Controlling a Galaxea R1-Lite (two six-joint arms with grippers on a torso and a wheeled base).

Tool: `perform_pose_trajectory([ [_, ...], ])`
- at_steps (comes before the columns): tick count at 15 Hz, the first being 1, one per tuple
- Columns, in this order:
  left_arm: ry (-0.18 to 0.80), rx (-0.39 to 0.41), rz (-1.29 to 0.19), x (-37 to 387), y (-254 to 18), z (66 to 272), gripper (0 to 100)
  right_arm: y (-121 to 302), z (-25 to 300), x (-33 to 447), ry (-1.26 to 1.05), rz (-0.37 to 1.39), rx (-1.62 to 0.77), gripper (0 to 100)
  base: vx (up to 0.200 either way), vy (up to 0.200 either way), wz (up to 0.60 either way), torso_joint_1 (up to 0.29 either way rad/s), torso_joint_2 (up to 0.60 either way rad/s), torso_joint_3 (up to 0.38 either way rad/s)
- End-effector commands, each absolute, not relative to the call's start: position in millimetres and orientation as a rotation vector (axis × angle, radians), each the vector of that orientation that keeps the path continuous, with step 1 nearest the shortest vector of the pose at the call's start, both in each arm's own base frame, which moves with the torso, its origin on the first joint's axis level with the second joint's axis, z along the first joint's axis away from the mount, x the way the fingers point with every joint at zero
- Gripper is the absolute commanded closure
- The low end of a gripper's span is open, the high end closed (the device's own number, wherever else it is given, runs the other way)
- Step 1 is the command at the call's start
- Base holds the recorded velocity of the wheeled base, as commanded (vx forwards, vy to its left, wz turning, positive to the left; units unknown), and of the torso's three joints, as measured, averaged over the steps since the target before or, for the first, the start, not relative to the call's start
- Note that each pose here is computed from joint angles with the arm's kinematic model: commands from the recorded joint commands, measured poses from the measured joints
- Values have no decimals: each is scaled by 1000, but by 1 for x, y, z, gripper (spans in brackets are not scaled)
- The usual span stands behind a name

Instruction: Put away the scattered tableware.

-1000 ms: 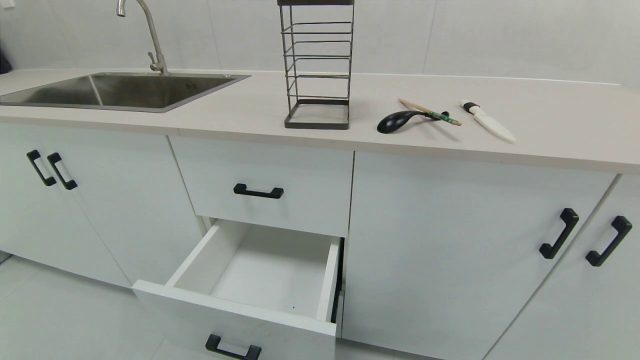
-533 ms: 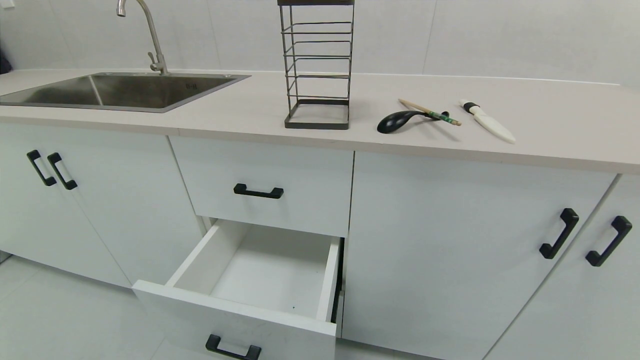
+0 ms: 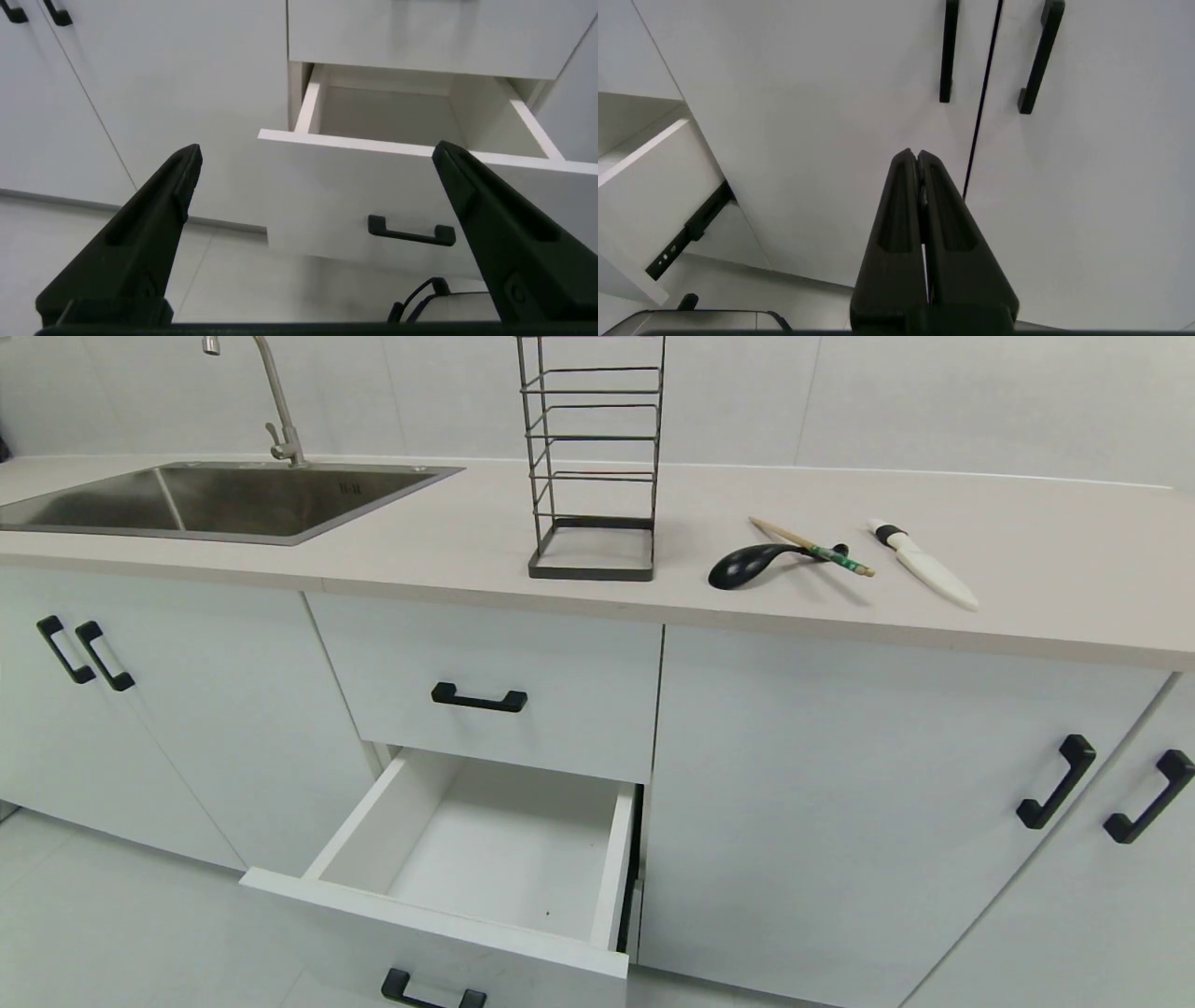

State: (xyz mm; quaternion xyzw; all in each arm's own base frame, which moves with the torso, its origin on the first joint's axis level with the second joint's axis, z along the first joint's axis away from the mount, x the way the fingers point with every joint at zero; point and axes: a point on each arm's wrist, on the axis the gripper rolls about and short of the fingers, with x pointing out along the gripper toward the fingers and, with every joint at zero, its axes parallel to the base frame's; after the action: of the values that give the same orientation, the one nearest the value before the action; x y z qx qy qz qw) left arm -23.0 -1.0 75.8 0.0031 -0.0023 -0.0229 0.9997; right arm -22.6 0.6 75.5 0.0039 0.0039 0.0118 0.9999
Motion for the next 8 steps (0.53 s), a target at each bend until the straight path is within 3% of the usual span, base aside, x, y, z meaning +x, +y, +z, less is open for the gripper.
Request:
perform_pose_trajectory([
  [1, -3, 6, -44, -23, -1, 76, 0, 1, 76, -22, 9, 25, 8, 100, 200, 0, 0, 76, -17, -41],
  [4, -3, 6, -44, -23, -1, 76, 0, 1, 76, -23, 8, 25, 9, 100, 200, 0, 0, 28, -36, -36],
  [8, -2, 9, -41, -23, -1, 76, 0, 1, 76, -22, 9, 25, 9, 100, 0, 0, 0, 4, -4, -13],
])
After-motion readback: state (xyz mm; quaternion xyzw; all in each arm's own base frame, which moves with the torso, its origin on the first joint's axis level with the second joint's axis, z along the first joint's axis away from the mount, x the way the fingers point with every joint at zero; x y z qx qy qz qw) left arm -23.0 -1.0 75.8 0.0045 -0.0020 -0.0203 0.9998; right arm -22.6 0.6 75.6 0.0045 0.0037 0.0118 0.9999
